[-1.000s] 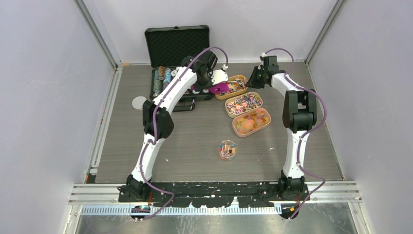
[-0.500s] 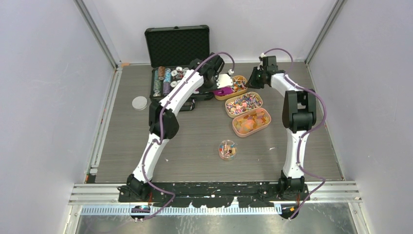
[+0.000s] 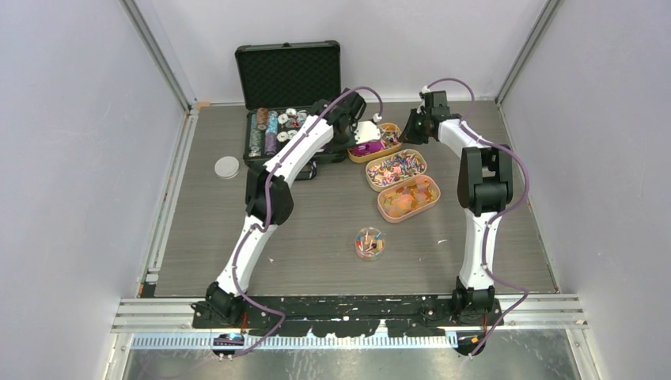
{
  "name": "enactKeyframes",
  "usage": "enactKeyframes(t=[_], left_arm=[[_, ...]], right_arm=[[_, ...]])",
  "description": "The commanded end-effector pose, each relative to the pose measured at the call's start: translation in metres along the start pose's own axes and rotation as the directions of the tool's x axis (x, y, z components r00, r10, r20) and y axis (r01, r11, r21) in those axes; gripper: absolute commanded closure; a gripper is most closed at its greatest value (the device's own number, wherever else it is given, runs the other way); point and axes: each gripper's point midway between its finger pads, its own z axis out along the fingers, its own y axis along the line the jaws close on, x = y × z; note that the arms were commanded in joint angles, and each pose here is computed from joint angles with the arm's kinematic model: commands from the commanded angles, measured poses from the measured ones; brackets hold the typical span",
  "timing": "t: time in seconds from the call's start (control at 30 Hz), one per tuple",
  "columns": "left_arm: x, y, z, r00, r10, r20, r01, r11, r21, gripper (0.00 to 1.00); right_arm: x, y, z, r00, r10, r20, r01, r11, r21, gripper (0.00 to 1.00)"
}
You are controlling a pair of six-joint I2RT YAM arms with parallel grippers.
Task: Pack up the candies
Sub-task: Scoop the fake candies from the storage box.
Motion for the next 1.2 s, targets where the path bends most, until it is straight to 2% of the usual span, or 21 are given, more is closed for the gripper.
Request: enactKeyframes(t=[0.0, 0.33, 0.57, 0.67, 1.0, 1.17], left_arm=[[-0.014, -0.002, 0.01, 0.998, -0.014, 0.057, 0.013, 1.0, 0.015, 1.0], [-0.021, -0.007, 0.024, 0.993, -0.063, 0.097, 0.059, 0.997, 0.041, 1.0], [-0.01, -0.009, 0.03, 0.99, -0.111, 0.084, 0.107, 0.993, 0.052, 1.0], [-0.018, -0.012, 0.031, 0.982, -0.138, 0.132, 0.127, 0.988, 0.087, 1.0], [-0.022, -0.017, 0.035, 0.964, -0.202, 0.176, 0.18, 0.975, 0.133, 1.0], [-0.022, -0.012, 0.029, 0.947, -0.246, 0.206, 0.22, 0.965, 0.141, 1.0]], right_arm=[[-0.042, 0.057, -0.033, 0.99, -0.047, 0.13, 0.064, 0.989, -0.133, 0.89], [-0.041, 0.057, -0.028, 0.991, -0.031, 0.129, 0.05, 0.989, -0.142, 0.89], [-0.041, 0.054, -0.024, 0.992, -0.004, 0.126, 0.022, 0.99, -0.142, 0.89], [-0.042, 0.055, -0.023, 0.992, 0.012, 0.127, 0.007, 0.989, -0.15, 0.89], [-0.044, 0.053, -0.019, 0.99, 0.052, 0.13, -0.03, 0.986, -0.163, 0.89], [-0.05, 0.046, -0.016, 0.984, 0.111, 0.139, -0.088, 0.982, -0.165, 0.86]])
